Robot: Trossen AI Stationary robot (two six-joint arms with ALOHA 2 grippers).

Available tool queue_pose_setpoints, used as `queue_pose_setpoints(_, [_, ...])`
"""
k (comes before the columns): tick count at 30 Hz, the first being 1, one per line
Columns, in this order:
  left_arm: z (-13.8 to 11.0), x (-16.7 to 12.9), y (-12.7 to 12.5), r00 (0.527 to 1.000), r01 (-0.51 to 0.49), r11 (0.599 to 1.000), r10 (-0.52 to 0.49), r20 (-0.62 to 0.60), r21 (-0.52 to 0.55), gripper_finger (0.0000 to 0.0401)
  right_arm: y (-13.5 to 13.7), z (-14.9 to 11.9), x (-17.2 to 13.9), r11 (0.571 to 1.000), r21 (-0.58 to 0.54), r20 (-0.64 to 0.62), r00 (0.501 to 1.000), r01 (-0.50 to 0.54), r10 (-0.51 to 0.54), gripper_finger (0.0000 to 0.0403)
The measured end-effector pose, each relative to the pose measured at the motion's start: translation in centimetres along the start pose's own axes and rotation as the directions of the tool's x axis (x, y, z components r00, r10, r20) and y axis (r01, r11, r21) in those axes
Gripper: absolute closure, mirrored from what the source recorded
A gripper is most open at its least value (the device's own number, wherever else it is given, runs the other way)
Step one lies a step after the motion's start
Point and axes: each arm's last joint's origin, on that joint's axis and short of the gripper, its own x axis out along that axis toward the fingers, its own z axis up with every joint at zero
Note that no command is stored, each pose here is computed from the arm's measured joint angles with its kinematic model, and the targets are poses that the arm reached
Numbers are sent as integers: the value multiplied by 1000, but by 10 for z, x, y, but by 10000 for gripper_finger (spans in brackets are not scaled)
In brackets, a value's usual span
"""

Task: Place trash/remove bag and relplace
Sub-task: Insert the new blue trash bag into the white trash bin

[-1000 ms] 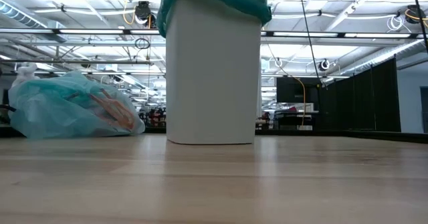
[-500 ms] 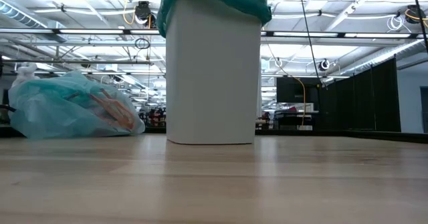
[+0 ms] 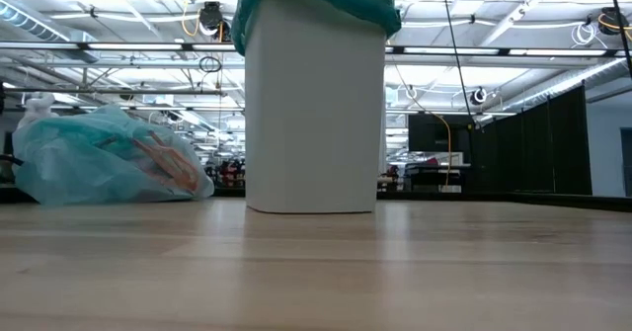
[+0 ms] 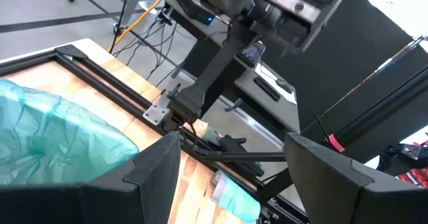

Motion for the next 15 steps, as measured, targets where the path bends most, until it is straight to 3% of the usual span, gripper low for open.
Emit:
queue_pose_setpoints(9, [1,0,1,1000,-4,1000,4,0,2,140,-3,0,1,998,47,7,999,50,-50,403])
queue_pose_setpoints(10, [1,0,1,1000,-5,1000,5,0,4,140,0,4,0,993,120,35,999,-14,9,403])
queue_pose_setpoints(11, [1,0,1,1000,-4,1000,4,1,3,140,8,13,-4,978,124,95,983,-169,158,403])
queue_pose_setpoints(12, [1,0,1,1000,-4,1000,4,2,-1,140,22,22,-11,938,14,150,928,-346,340,403])
queue_pose_setpoints(13, [1,0,1,1000,-3,1000,3,0,0,140,34,28,-21,903,-74,175,886,-423,430,403])
queue_pose_setpoints(15, [0,0,1,1000,7,999,-7,-13,42,140,41,26,-31,939,-131,136,932,-318,335,403])
